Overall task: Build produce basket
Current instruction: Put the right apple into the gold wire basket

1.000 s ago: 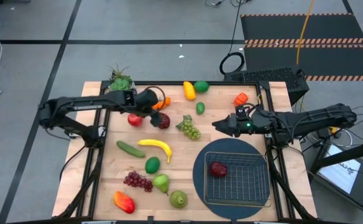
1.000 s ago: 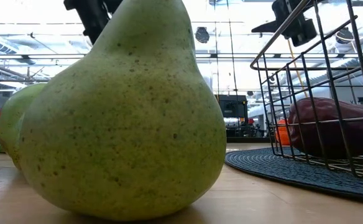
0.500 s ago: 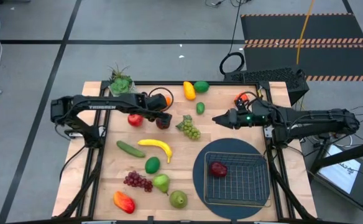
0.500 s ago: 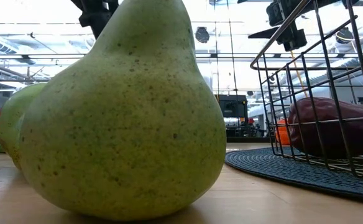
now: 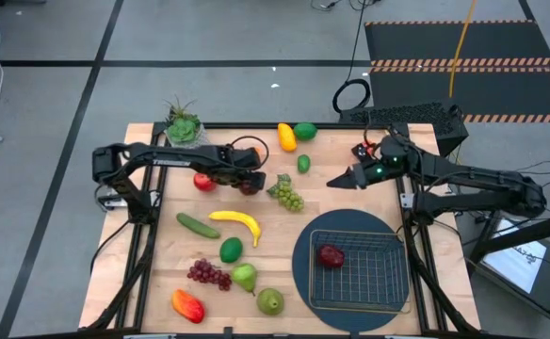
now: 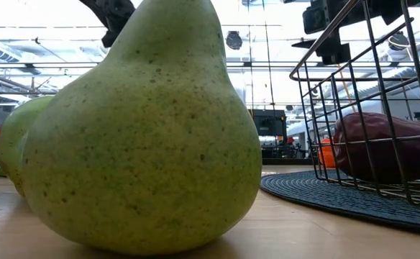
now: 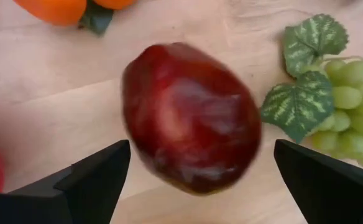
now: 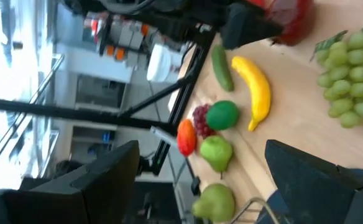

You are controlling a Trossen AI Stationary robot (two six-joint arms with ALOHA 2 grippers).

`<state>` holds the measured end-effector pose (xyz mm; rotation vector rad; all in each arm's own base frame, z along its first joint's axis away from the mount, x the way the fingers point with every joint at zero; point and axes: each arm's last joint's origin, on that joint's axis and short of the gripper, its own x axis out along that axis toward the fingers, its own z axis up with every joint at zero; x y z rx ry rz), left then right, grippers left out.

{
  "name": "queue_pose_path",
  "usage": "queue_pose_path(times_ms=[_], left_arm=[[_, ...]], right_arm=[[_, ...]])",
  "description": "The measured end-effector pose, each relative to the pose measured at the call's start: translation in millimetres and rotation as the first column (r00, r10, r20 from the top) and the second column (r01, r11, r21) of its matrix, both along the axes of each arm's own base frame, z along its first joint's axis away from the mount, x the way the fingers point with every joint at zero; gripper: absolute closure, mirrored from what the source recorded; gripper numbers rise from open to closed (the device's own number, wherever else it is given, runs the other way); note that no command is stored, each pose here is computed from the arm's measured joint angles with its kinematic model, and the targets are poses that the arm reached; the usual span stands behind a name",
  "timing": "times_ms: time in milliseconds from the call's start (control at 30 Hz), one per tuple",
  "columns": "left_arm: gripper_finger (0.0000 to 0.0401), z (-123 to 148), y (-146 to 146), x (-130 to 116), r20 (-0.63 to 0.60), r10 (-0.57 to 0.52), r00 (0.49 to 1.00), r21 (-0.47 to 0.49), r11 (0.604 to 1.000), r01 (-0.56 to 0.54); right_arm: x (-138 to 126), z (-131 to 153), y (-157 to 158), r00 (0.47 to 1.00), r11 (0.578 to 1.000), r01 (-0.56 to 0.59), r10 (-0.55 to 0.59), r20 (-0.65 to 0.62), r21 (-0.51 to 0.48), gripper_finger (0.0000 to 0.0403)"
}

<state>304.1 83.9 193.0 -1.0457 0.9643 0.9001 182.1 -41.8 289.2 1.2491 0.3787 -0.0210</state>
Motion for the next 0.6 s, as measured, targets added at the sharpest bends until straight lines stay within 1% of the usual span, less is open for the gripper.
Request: queue_pose_path(times_ms=[233,300,400,600], left_arm=[[0.0004,-20,4,8,-0.032,0.017,0.999,-0.008,1.000,-0.018],[0.0004,-24,4,10,-0.035,0.002,0.999,-0.003,1.000,-0.002],[0.0004,-26,5,12,-0.035,-0.015,0.999,0.003,1.000,0.015],[0.0004,-22,5,11,-0.029,-0.001,1.000,0.032,0.999,0.001]], right_arm=[[-3,1,-3,0.994,0.994,-0.110,0.110,0.027,-0.010,0.0062],[-3,1,-3,0.990,0.991,-0.135,0.136,0.034,-0.024,0.0062],[-3,1,-2,0.985,0.986,-0.164,0.166,0.042,-0.039,0.0062],[-3,1,0,0.974,0.975,-0.217,0.220,0.054,-0.049,0.0062]])
